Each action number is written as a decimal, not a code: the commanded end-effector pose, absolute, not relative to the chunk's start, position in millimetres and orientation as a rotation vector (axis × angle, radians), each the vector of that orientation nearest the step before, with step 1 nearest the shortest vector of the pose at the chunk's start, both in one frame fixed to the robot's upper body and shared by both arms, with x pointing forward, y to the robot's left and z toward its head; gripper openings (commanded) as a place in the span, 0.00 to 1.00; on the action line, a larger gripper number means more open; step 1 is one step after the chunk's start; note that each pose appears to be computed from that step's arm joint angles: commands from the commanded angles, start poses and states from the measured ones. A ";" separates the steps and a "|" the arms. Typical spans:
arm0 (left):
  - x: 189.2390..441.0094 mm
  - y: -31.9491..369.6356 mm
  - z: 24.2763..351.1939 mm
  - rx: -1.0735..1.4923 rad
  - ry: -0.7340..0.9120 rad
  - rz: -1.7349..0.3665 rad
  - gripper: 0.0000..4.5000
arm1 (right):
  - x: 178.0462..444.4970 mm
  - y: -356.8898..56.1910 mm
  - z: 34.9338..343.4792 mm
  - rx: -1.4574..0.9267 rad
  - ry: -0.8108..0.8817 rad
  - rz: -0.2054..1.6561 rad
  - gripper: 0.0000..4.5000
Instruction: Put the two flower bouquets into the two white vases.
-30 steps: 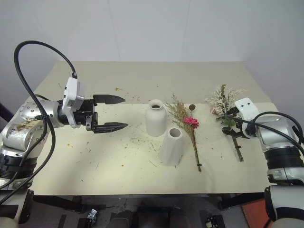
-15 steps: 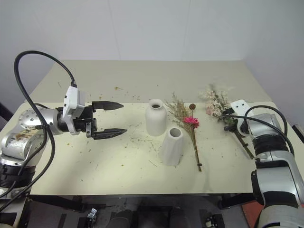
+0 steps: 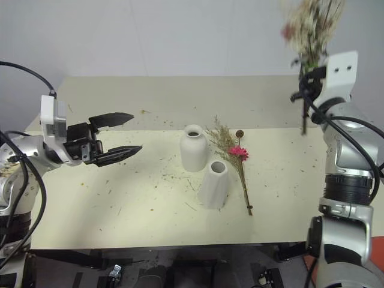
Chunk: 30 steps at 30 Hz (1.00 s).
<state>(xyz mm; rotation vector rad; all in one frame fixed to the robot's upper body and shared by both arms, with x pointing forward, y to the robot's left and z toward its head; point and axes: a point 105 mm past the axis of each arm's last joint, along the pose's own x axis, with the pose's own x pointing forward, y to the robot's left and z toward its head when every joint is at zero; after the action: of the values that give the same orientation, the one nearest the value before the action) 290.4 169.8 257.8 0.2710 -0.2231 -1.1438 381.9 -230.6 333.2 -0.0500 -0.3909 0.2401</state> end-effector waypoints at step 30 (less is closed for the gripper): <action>277.4 194.6 250.9 0.246 -0.192 -0.985 1.00 | 380.3 -77.4 361.9 0.412 -0.676 1.205 0.05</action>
<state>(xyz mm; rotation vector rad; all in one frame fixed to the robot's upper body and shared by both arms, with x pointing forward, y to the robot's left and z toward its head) 283.6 194.5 236.8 0.2131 -0.1412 -0.9901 387.9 -80.3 347.8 0.4135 -0.6302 1.1507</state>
